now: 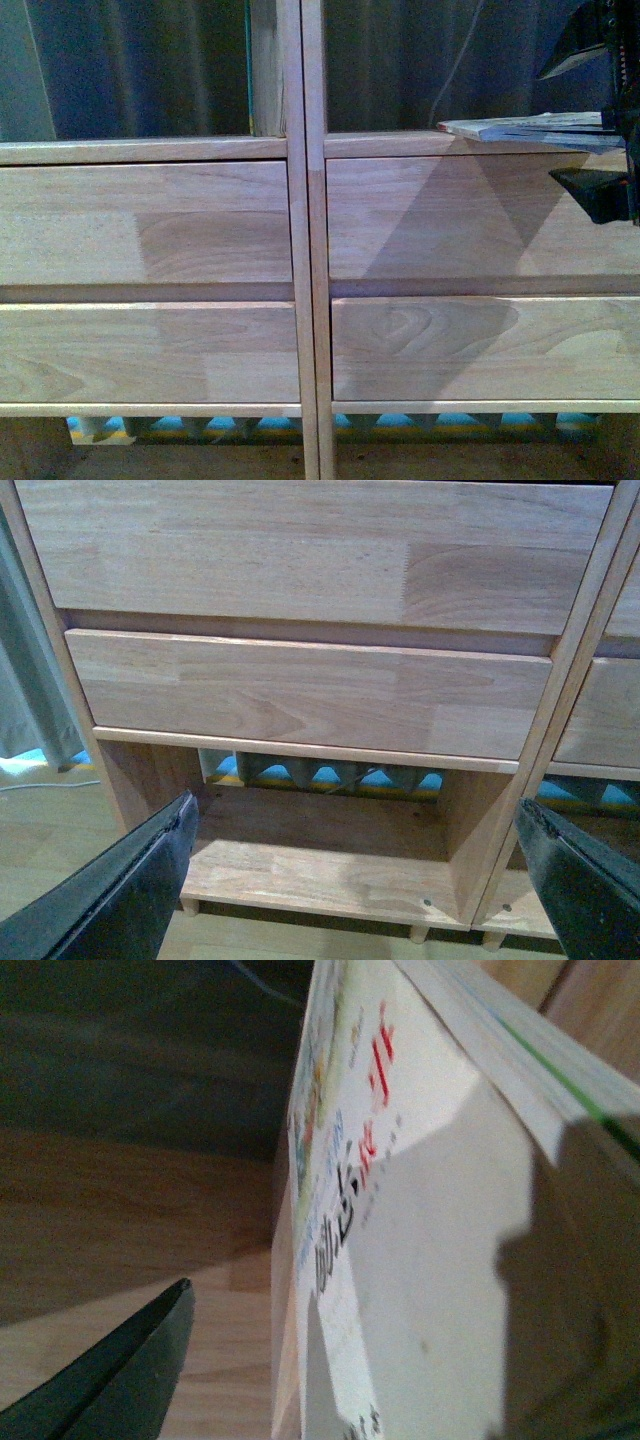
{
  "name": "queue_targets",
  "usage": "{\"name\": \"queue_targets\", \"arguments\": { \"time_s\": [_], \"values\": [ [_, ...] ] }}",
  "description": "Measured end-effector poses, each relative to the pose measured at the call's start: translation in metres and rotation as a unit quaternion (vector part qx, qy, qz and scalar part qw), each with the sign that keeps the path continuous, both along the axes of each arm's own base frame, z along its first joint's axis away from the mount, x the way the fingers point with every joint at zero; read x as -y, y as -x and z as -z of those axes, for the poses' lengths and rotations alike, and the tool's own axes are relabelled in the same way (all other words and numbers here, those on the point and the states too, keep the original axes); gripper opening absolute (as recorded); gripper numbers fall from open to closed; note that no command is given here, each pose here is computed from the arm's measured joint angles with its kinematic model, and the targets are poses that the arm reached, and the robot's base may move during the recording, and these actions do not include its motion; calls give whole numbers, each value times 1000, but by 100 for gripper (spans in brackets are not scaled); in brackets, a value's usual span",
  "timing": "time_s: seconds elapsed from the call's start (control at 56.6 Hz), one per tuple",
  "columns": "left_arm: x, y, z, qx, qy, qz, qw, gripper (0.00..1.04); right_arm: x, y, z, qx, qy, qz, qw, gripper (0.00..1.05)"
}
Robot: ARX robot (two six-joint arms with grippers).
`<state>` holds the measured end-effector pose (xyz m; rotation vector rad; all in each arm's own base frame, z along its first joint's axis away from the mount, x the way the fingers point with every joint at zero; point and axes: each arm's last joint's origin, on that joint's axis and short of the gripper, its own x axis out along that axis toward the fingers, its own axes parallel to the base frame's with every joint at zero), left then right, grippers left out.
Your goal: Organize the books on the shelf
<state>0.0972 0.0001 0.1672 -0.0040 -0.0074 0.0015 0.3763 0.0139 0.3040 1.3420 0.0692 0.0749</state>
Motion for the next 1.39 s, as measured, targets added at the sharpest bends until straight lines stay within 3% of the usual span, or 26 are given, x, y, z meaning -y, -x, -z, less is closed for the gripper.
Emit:
{"name": "queue_targets", "arguments": {
  "time_s": [0.247, 0.583, 0.689, 0.812, 1.024, 1.253, 1.395],
  "values": [
    [0, 0, 0, 0, 0, 0, 1000, 97, -3, -2, -10, 10, 0, 2, 1000, 58],
    [0, 0, 0, 0, 0, 0, 1000, 97, -7, 0, 4, 4, -3, -15, 1000, 8],
    [-2, -1, -2, 6, 20, 35, 999, 97, -5, 8, 4, 21, -6, -34, 999, 7],
    [-14, -7, -9, 21, 32, 32, 999, 97, -3, 23, -3, 49, -2, -60, 997, 7],
    [-49, -30, -47, 68, 35, 0, 997, 97, 2, 65, -35, 134, 28, -99, 986, 7],
    [-81, -105, -95, 59, 72, 38, 995, 97, -1, 105, -50, 214, 90, -157, 960, 7],
    [-79, -156, -121, 41, 107, 85, 990, 97, -8, 108, -47, 230, 128, -176, 948, 7]
  ]
}}
